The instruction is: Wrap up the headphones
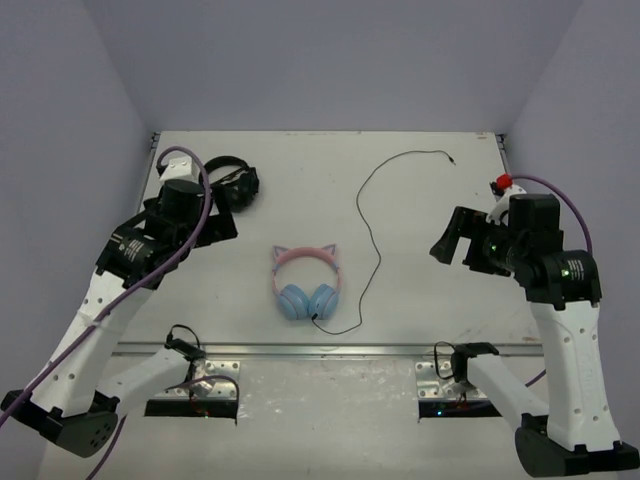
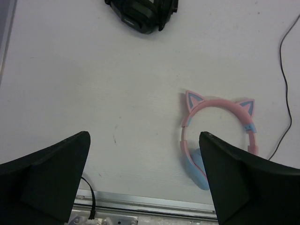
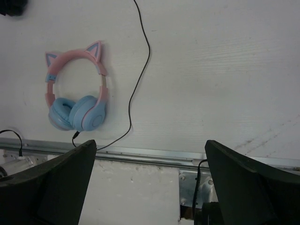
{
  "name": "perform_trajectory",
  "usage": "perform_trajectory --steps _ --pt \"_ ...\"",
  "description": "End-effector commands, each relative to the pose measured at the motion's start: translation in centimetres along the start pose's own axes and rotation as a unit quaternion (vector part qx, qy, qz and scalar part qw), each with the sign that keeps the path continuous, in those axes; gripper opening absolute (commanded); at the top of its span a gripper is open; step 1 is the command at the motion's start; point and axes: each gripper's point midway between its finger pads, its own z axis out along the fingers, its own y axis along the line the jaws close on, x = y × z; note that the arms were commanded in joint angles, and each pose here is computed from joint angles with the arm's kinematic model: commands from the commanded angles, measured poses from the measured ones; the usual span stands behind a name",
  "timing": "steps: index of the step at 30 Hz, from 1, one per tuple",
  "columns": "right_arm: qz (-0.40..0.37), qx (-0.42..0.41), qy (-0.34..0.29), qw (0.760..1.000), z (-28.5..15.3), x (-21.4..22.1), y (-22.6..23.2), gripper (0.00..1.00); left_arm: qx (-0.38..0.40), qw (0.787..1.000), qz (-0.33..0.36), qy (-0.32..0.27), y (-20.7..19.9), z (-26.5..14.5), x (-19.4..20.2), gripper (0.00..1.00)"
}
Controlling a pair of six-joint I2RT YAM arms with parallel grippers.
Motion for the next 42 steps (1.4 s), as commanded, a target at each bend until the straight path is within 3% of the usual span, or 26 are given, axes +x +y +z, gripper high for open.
perform_trajectory --steps 1,3,7,10,12,14,18,25,35,38,42 --pt "0.009 -0.014 -0.03 0.999 -0.7 -1.2 0.8 0.99 0.085 0.996 0.005 -0.004 -3.3 -0.1 -0.3 1.0" --pt "0.025 -0.027 -0.046 0.998 -1.1 -1.5 1.3 0.99 0.142 0.989 0.042 0.021 -5.4 0.2 0.9 1.0" --pt "0.037 -0.116 -0.072 0.99 -0.5 -0.8 3.7 0.99 0.207 0.967 0.123 0.083 -9.6 5.5 4.5 1.0" --pt "0.053 -0.155 -0.065 0.984 0.0 -0.1 4.9 0.99 0.263 0.937 0.203 0.108 -14.3 7.9 6.0 1.0" --pt "0.059 -0.157 -0.043 0.985 0.4 0.6 4.9 0.99 0.287 0.916 0.267 0.084 -18.0 8.6 7.2 1.0" --pt "0.063 -0.155 -0.027 0.986 0.7 1.1 4.8 0.99 0.287 0.881 0.362 0.101 -19.9 10.7 11.1 1.0" --pt "0.065 -0.178 -0.018 0.982 0.6 2.3 5.3 0.99 0.316 0.853 0.394 0.13 -22.7 13.7 14.4 1.0" --pt "0.046 -0.169 -0.005 0.985 0.0 5.1 4.3 0.99 0.283 0.847 0.416 0.17 -21.7 17.2 17.7 0.97" --pt "0.036 -0.17 0.004 0.985 -0.3 6.5 3.9 0.99 0.247 0.854 0.43 0.158 -20.7 19.3 17.1 0.92" --pt "0.035 -0.175 0.007 0.984 -0.4 6.5 4.1 0.99 0.25 0.847 0.421 0.206 -20.3 20.7 19.5 0.85" --pt "0.033 -0.177 0.009 0.984 -0.2 6.4 4.2 0.99 0.263 0.84 0.411 0.237 -20.4 20.9 21.3 0.66"
